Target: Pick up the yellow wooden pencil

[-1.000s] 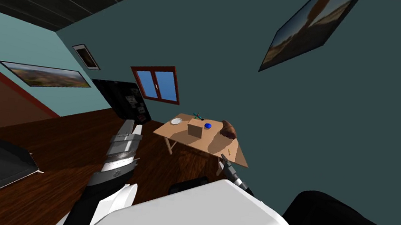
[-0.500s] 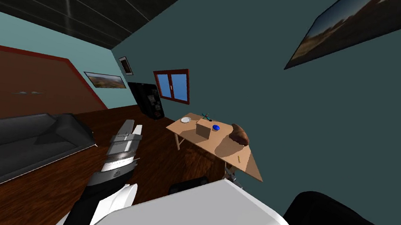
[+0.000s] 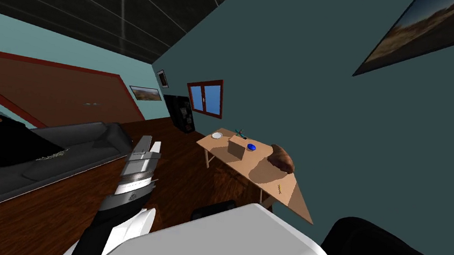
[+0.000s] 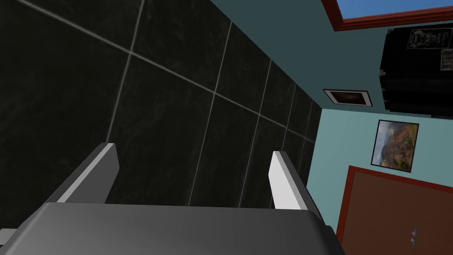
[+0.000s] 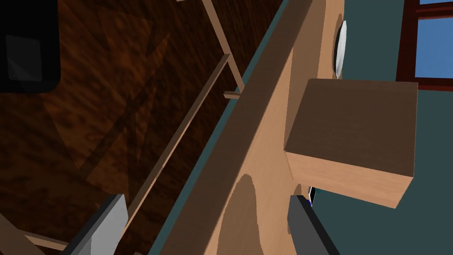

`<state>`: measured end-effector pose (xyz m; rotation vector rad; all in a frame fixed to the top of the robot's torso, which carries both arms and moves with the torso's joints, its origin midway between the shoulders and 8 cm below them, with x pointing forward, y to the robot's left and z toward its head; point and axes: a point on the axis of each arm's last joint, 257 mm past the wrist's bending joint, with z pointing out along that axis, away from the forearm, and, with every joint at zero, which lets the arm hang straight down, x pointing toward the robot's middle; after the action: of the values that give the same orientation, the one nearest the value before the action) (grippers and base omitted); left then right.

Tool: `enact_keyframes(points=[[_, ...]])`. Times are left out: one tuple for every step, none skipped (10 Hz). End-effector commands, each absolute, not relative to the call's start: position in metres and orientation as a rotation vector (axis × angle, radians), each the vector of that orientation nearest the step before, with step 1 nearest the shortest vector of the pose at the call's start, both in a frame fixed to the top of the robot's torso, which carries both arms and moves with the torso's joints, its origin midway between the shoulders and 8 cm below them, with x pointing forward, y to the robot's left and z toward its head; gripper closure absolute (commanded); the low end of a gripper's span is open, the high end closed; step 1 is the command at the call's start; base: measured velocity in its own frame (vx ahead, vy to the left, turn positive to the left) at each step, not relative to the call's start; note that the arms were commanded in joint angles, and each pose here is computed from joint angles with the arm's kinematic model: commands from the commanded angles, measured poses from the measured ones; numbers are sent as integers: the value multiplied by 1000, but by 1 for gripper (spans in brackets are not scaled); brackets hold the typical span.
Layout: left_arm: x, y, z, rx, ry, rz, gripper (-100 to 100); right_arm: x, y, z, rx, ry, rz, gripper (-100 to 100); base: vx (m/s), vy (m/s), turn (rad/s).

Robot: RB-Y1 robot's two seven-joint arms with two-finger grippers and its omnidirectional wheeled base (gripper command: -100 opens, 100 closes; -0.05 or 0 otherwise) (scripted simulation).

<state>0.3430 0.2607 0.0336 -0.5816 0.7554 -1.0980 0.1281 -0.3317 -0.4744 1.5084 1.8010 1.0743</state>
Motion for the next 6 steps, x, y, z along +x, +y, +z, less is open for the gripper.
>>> enact_keyframes(points=[[343,261,34,-582,755,-1098,0,97,-337,-491,1555,1875,1028,-100,-4,7,369],[343,261,34,-582,755,-1098,0,85,-343,-500,1586,1886,998,-100,3,-3,200],[343,261,34,-581,755,-1099,0,85,-343,-500,1586,1886,998,-100,0,0,0],[343,261,34,-581,755,-1099,0,64,-346,-508,1607,1944,970,-100,4,1,353],[343,260,34,-581,754,-1099,0,55,-349,-512,1626,1950,951,-100,7,-12,221],[343,260,34,-580,754,-1100,0,28,-356,-522,1661,2013,905,-100,2,-13,436]])
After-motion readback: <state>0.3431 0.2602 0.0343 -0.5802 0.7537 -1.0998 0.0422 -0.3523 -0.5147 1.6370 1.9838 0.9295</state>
